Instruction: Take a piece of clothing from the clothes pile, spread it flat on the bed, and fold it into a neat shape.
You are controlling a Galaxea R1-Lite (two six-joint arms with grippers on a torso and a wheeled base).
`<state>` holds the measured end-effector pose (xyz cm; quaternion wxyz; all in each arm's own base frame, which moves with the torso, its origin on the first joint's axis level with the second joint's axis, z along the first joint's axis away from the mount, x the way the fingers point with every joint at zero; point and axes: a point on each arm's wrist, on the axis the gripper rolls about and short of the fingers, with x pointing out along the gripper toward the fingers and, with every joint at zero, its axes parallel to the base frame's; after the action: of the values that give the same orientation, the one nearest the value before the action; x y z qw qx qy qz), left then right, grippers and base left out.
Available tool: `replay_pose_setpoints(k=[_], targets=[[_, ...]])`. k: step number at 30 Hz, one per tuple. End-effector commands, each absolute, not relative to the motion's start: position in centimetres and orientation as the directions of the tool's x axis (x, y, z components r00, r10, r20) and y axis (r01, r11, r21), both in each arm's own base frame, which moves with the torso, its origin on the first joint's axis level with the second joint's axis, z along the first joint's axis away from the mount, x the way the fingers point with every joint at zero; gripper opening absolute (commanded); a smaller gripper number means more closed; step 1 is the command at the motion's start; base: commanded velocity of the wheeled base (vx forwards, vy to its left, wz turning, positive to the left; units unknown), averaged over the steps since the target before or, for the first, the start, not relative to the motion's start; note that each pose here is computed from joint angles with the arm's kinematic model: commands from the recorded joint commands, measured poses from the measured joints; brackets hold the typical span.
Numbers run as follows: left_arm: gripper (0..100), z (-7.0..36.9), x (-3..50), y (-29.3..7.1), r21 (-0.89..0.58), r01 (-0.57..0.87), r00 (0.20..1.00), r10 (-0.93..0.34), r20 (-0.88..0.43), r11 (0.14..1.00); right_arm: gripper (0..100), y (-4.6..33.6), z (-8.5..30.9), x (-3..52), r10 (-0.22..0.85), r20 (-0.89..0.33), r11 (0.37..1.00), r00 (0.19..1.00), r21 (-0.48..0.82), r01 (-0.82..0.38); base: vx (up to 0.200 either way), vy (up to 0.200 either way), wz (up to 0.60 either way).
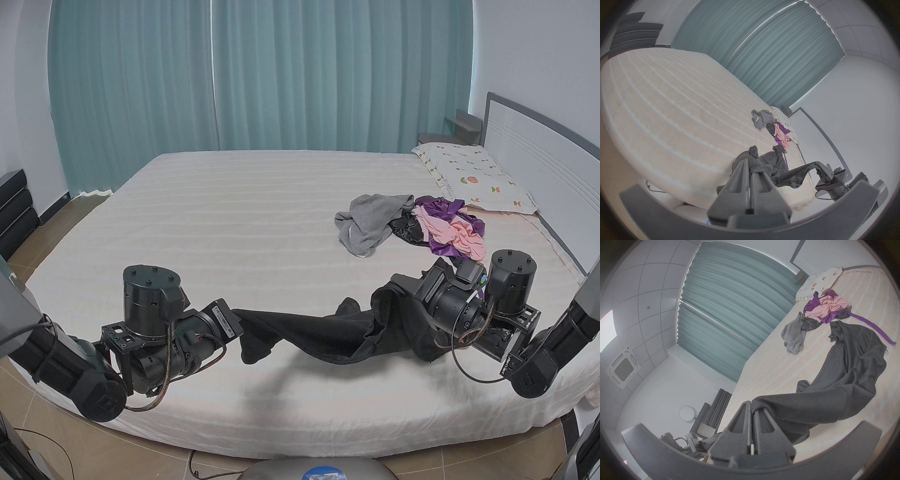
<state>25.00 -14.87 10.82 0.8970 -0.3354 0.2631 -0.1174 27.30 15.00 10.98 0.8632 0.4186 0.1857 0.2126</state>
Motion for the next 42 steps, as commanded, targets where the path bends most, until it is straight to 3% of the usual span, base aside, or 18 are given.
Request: replay_pose_setpoints(k=[1,33,42], targets=[[0,11.2,24.9,-14.8,-0.668,0.041,0.838,-0.389,-0.382,0.743,0,15.0,11.1,27.3,0.523,-0.139,0.558,0.841,0.802,-0.214,0.000,0.200,0.00],[0,11.1,24.8,-14.8,-0.664,0.040,0.838,-0.387,-0.385,0.746,0,15.0,11.0,27.3,0.522,-0.142,0.559,0.841,0.802,-0.212,0.000,0.200,0.00],[0,11.5,24.4,-14.4,-0.667,0.042,0.844,-0.384,-0.375,0.744,0,13.8,12.4,26.4,0.506,-0.105,0.553,0.856,0.801,-0.228,0.000,0.000,0.00]])
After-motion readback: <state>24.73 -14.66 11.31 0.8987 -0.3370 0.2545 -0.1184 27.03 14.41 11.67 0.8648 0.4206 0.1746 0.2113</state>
